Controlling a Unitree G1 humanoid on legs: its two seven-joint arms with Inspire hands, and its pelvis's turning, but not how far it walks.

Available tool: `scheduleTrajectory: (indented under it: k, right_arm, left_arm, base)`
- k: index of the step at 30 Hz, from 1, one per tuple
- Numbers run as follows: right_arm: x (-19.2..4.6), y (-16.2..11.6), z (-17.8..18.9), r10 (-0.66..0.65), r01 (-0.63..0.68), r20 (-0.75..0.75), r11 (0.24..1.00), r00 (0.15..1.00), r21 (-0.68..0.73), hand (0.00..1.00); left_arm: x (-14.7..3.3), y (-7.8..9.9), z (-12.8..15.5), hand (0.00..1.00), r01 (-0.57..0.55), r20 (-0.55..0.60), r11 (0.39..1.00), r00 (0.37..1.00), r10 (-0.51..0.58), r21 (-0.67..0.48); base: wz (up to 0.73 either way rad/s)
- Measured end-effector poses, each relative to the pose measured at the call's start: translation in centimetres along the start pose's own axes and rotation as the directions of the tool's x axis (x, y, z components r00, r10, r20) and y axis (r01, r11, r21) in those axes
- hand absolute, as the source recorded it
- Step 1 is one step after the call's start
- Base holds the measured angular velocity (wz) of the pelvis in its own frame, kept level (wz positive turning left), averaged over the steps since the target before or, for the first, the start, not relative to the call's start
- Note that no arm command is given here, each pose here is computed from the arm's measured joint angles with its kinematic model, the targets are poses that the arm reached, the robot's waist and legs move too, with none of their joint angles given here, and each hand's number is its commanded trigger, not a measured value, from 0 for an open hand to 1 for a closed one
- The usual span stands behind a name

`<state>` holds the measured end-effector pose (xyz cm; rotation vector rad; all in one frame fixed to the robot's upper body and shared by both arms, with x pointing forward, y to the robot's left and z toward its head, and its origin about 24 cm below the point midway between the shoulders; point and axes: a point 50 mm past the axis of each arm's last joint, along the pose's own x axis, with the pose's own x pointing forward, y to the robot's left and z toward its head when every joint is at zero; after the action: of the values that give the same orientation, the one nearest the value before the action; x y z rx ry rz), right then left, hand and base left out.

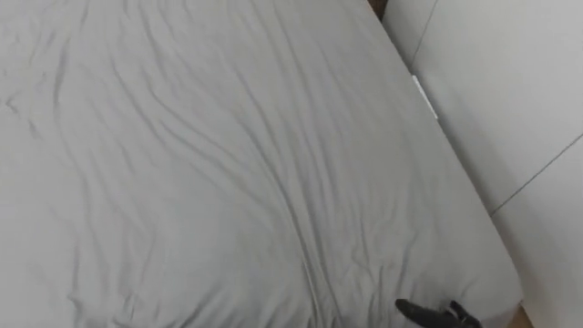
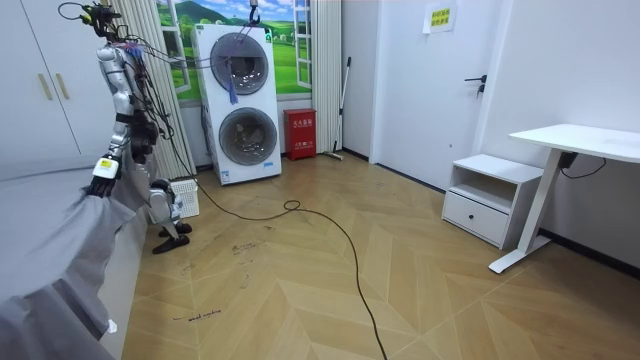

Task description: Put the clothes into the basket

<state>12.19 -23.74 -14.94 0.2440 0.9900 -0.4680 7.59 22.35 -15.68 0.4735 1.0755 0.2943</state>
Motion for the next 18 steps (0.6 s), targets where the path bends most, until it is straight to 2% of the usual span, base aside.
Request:
scheduleTrajectory:
  k: [7,18]
  right_arm:
    - [-0.4,-1.2,-2.3,-0.045,0.032,-0.071,0.983,0.996,-0.180,0.00]
    - [-1.0,-2.7,-4.2,-0.116,0.090,-0.128,0.977,0.985,-0.191,0.00]
  left_arm:
    - [-0.1,-0.1,-0.1,0.00,0.000,0.008,1.000,1.000,-0.001,0.030]
    - [-0.4,-0.4,-0.7,0.00,0.004,-0.031,1.000,1.000,-0.004,-0.013]
  base:
    - [0.19]
    - [0.09]
